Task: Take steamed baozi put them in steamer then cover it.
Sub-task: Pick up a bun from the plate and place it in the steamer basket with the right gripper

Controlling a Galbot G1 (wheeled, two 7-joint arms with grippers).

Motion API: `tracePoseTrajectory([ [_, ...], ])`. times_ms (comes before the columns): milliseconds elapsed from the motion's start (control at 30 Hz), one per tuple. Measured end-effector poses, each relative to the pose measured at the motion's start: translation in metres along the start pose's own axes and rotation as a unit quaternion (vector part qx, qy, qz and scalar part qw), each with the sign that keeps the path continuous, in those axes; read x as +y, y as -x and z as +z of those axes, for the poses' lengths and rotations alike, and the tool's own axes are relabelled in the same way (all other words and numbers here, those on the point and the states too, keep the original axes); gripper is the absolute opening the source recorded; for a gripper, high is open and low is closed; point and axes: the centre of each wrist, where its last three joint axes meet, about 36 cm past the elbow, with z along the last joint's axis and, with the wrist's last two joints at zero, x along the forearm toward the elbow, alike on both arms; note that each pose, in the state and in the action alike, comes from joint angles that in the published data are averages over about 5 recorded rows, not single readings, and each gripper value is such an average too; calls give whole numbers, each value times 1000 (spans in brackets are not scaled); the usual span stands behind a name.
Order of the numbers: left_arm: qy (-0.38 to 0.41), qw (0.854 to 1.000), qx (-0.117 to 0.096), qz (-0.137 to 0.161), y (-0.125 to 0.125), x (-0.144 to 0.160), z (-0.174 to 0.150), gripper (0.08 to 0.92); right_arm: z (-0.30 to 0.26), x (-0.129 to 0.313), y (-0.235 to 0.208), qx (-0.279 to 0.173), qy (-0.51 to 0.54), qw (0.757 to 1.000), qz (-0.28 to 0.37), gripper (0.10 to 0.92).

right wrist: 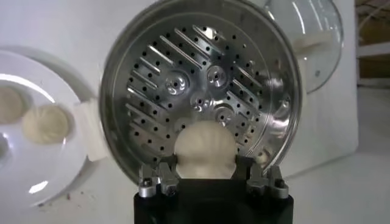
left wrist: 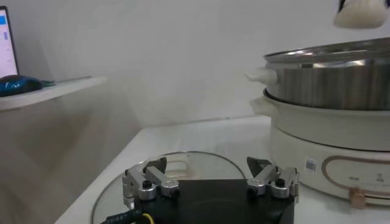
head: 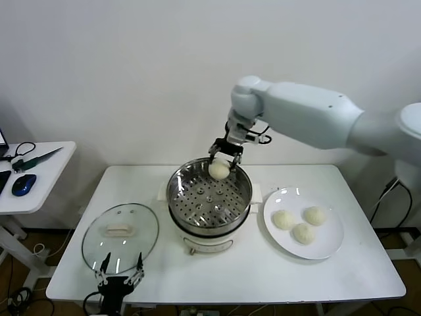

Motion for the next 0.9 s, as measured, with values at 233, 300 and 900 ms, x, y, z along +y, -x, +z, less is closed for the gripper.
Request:
tracePoseTrajectory([
  [233, 0, 1000, 0, 0, -1, 0, 1, 823, 2, -9, 38, 0, -12, 1000, -7, 653],
  [300, 0, 1000, -1, 0, -1, 0, 1, 823, 2, -10, 46, 0, -13, 1000, -7, 653],
  [900, -3, 1000, -2, -2, 5, 1, 0, 823, 15, -15, 67, -12, 1, 1000, -10, 813],
])
